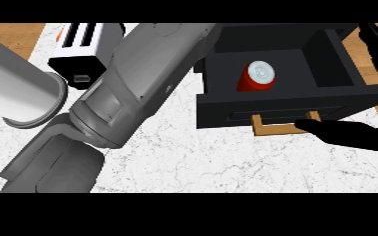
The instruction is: Pick up the can, place it into the drawer and close the drawer
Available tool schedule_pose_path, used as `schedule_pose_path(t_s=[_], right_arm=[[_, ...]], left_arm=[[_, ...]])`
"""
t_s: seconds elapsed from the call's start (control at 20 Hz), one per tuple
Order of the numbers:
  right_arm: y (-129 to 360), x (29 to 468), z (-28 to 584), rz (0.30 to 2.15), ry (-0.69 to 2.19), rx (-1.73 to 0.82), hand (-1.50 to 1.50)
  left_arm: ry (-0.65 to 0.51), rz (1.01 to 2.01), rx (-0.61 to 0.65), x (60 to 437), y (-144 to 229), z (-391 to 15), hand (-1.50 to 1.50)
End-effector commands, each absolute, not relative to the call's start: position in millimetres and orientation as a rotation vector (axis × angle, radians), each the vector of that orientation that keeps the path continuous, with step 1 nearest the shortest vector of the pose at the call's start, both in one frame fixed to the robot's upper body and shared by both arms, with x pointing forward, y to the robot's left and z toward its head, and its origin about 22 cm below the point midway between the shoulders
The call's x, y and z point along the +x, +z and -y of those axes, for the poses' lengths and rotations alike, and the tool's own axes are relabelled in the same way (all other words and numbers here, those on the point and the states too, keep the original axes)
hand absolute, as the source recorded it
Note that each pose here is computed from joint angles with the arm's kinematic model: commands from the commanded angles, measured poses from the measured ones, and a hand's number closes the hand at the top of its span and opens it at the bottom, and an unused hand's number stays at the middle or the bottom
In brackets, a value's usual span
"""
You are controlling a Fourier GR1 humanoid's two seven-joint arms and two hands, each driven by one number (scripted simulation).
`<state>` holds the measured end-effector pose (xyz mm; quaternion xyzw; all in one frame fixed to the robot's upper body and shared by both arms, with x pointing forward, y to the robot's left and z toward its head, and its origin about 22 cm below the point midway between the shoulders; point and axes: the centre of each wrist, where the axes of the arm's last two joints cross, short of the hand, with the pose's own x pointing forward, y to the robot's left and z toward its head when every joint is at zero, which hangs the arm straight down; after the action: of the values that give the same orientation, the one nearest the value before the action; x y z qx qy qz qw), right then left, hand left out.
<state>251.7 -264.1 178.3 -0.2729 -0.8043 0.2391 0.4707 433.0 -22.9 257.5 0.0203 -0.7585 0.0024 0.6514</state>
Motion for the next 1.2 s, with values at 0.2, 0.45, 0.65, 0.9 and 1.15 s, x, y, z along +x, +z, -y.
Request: schedule_pose_path(t_s=[0.2,0.45,0.65,0.9,1.15], right_arm=[[137.5,292.9,239.4,1.873,0.806,-0.819,-1.5],[118.2,326.8,216.3,1.807,0.928,-0.916,-1.5],[95.4,349.4,198.1,1.782,0.983,-0.964,-1.5],[78.6,379.7,208.9,1.767,0.96,-1.02,-1.5],[59.5,397.2,188.6,1.764,0.928,-1.123,-1.5]], left_arm=[[-0.023,1.745,0.072,438.0,253.5,17.1,-1.5],[-0.036,1.722,0.054,435.8,261.7,22.2,-1.5],[-0.006,1.708,0.026,441.4,265.3,5.8,-1.5],[0.0,1.721,0.062,447.7,273.5,-12.7,-1.5],[0.009,1.721,0.073,450.7,255.8,-26.9,-1.5]])
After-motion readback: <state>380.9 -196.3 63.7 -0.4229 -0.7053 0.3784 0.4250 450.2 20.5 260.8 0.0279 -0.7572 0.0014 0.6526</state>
